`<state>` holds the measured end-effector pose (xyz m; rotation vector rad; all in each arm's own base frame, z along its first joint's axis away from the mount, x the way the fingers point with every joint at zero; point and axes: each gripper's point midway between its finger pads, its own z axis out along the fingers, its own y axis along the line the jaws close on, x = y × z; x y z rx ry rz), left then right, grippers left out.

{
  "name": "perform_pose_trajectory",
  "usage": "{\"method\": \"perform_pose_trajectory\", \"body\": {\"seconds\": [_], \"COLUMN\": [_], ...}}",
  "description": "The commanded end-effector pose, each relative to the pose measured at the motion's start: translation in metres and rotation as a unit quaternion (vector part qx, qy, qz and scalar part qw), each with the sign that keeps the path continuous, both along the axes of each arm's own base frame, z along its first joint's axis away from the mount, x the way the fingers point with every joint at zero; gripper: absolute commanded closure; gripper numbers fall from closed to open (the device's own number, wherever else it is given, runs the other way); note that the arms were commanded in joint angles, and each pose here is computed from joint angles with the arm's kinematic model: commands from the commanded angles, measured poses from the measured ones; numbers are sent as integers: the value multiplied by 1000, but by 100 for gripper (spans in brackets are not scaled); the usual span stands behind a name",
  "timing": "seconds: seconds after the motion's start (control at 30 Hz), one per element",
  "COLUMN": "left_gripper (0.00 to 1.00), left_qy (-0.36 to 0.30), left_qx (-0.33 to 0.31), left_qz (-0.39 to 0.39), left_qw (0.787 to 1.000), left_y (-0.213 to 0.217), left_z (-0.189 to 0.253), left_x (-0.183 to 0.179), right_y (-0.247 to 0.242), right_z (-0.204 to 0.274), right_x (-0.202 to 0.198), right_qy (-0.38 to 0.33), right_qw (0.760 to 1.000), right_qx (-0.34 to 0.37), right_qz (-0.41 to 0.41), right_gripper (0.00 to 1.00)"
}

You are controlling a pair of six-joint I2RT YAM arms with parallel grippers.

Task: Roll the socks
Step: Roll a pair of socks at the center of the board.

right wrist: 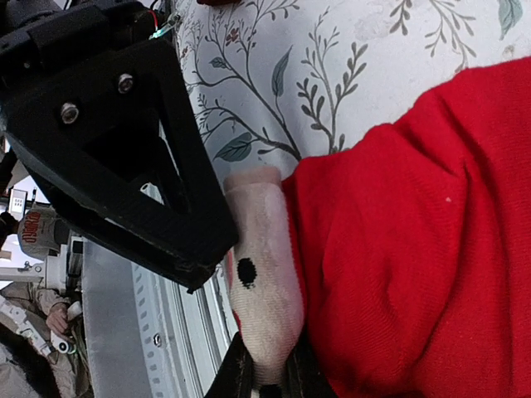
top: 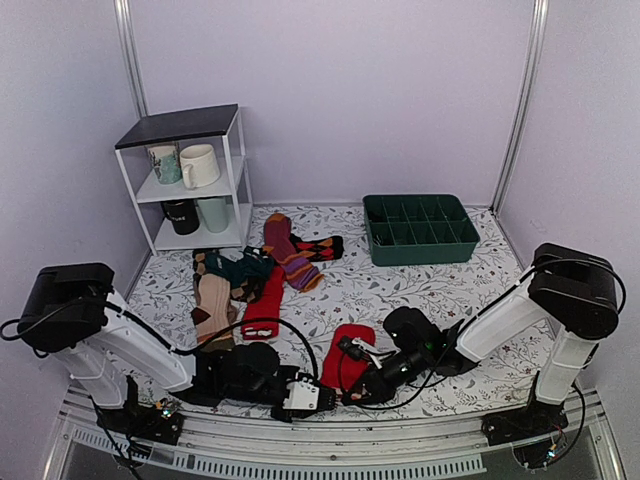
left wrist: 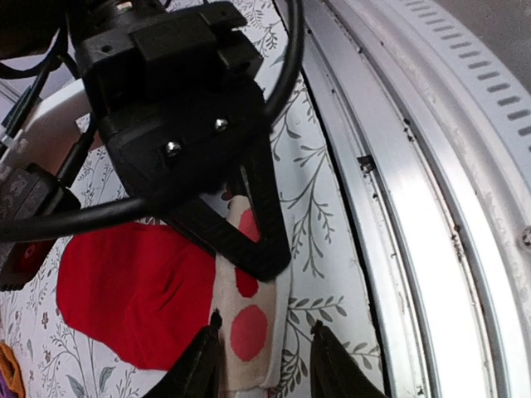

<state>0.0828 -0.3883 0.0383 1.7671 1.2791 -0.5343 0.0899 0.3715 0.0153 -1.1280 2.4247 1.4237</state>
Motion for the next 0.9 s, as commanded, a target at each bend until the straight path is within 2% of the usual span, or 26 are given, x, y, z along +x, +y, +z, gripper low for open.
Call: {"method": "perform_pose_trajectory", "body": {"seconds": [0.0,0.3,0.53,0.73,0.87], "left_gripper": [62,64,73,87,83], "left_qy": [-27,-46,-34,-22,-16], "left_qx": [23,39,48,68,76], "left_qz": [-4,19,19,23,29], "left_qw": [999,998,998,997,997], "left_y": [0,0,0,-2,-4], "left_z": [-10,-20,-26,-38,-42], "left_x": [0,9,6,6,8], "right_y": [-47,-49,-49,-47,-46], "right_z": [-52,-53,-54,-52,-50], "right_x": [-28,-28,-28,-30,-31], "right_qy": [98,102,105,107,108], "right_qw": [987,987,986,987,987], "right_qx": [-126,-126,-127,-122,-116], "right_qz": [-2,0,0,7,15], "right_gripper": [91,91,91,89,89]}}
